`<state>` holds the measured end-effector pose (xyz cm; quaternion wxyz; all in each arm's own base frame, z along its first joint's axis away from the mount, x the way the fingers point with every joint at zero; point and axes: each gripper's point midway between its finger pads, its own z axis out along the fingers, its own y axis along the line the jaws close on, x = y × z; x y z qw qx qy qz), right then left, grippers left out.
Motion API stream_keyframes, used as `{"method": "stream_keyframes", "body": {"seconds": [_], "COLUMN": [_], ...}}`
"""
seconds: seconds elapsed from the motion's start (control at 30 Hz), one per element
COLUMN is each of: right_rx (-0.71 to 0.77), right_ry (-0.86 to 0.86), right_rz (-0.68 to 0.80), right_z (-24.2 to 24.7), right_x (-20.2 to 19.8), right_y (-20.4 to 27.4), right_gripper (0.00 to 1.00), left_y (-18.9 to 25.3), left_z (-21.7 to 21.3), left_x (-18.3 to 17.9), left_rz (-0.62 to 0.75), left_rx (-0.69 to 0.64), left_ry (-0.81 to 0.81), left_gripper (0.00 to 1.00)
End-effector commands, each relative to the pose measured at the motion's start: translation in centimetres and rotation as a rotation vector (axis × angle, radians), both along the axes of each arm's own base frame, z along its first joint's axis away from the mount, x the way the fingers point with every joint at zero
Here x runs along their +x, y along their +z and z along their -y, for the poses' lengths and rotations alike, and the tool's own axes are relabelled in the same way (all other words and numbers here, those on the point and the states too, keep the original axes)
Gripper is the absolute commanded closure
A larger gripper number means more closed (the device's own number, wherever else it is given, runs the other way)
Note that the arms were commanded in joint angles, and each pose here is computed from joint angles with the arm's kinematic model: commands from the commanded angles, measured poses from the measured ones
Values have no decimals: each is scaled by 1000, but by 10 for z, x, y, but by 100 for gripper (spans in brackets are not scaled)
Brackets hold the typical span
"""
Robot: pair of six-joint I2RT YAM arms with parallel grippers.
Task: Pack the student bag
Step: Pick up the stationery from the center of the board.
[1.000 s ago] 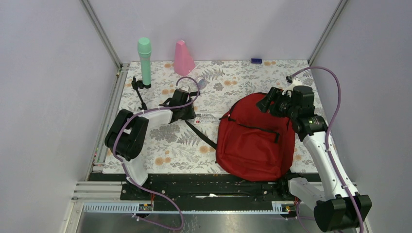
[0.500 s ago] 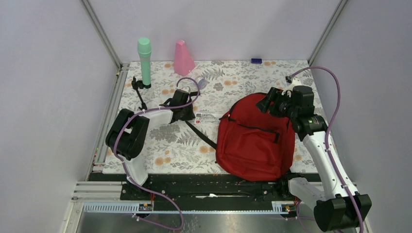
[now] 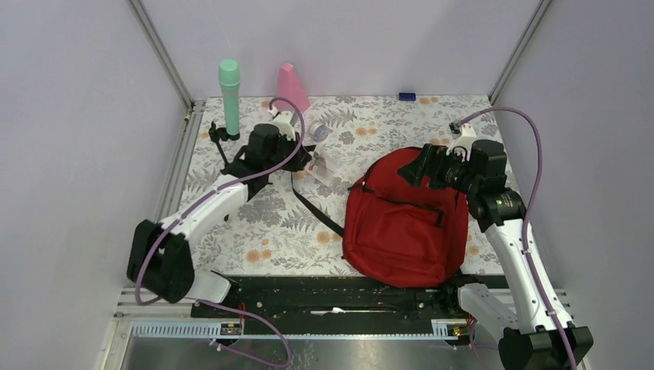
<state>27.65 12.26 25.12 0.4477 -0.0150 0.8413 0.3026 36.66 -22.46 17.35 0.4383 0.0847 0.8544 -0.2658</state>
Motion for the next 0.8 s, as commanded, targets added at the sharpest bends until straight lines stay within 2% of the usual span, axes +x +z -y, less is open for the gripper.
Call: {"method": "stream_keyframes", "body": {"seconds": [0.0,0.1,0.2,0.3,0.47,0.63,0.77], "right_rx": [60,98,160,248,339,360,358], "right_ry": [115,134,234,398,541,656,711], "right_rz": [185,226,309,412,484,472,469], "right_z": [-16,-20,-34,-53,-66,-80,-91], "right_x": [-8,-12,-22,-40,-60,-78,-86], "right_y": [52,64,82,103,119,118,114], "right_gripper": [1,0,0,0,0,0,0], "left_y": [96,129,153,170,188,204,211], "left_z": [15,21,27,32,39,43,45], "left_x": [-22,-50,-83,-119,-173,-202,-211], "left_rz": [208,238,261,272,293,325,333], "left_rx": [-40,3,23,-21,-118,-169,-182], "left_ry": [-149,-233,-336,-473,-709,-816,-862], "left_gripper": [100,100,100,100,100,100,100]}}
